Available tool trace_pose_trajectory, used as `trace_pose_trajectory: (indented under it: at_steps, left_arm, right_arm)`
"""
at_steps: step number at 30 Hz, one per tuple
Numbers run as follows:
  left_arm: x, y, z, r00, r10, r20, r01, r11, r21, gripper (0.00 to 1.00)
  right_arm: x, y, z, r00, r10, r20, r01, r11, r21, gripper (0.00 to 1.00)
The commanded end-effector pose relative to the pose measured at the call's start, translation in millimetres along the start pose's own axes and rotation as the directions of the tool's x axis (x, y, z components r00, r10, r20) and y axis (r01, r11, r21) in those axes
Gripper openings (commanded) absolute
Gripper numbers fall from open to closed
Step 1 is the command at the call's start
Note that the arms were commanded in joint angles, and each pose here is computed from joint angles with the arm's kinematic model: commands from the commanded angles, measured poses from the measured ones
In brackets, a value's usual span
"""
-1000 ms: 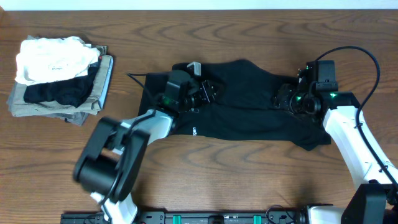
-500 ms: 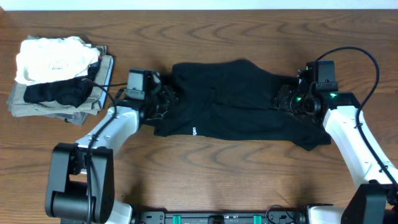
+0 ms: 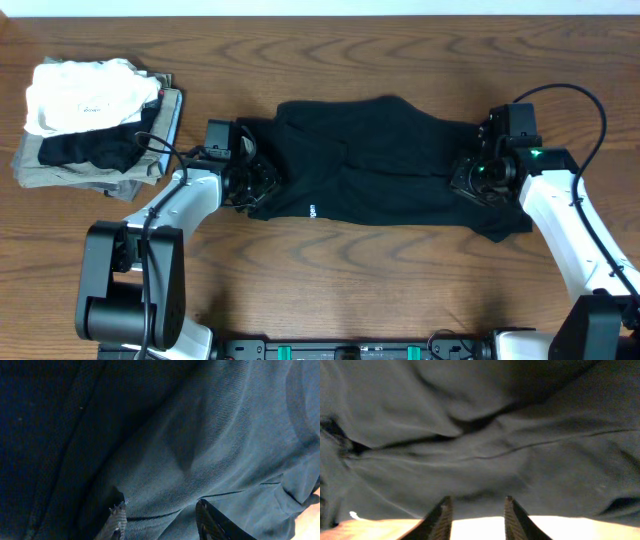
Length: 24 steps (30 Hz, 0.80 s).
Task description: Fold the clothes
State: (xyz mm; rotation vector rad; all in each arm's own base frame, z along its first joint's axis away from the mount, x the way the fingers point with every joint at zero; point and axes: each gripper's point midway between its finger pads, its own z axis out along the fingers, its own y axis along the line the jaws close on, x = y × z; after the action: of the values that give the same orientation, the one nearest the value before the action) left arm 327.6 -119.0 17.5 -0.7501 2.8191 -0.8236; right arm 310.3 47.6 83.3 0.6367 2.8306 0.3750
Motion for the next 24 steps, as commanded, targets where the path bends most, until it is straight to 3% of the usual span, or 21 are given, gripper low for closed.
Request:
trace_pose_trajectory:
  at_steps: [1,5,14,24]
  left_arm:
    - [-7,10,-2,1.0,-0.011,0.011,0.011,1.0,-0.016,0.48]
    - [-22,33,-11,0.996,-0.076,0.052,0.08,0.995,-0.065,0.48]
    - [-40,73,-32,0.987,-0.138,0.078,0.145,0.985,-0.092,0.48]
    - [-45,84,-39,0.98,-0.181,0.089,0.189,0.977,-0.094,0.48]
  right_arm:
    - [2,-9,8,1.0,-0.011,-0.017,0.012,0.998,0.054,0.19]
    - [9,-15,19,0.998,0.002,-0.068,0.004,0.997,0.083,0.11]
    - [33,-35,49,0.975,0.047,-0.218,-0.01,0.985,0.171,0.07]
    - [50,-35,53,0.95,0.026,-0.312,0.022,0.989,0.148,0.01]
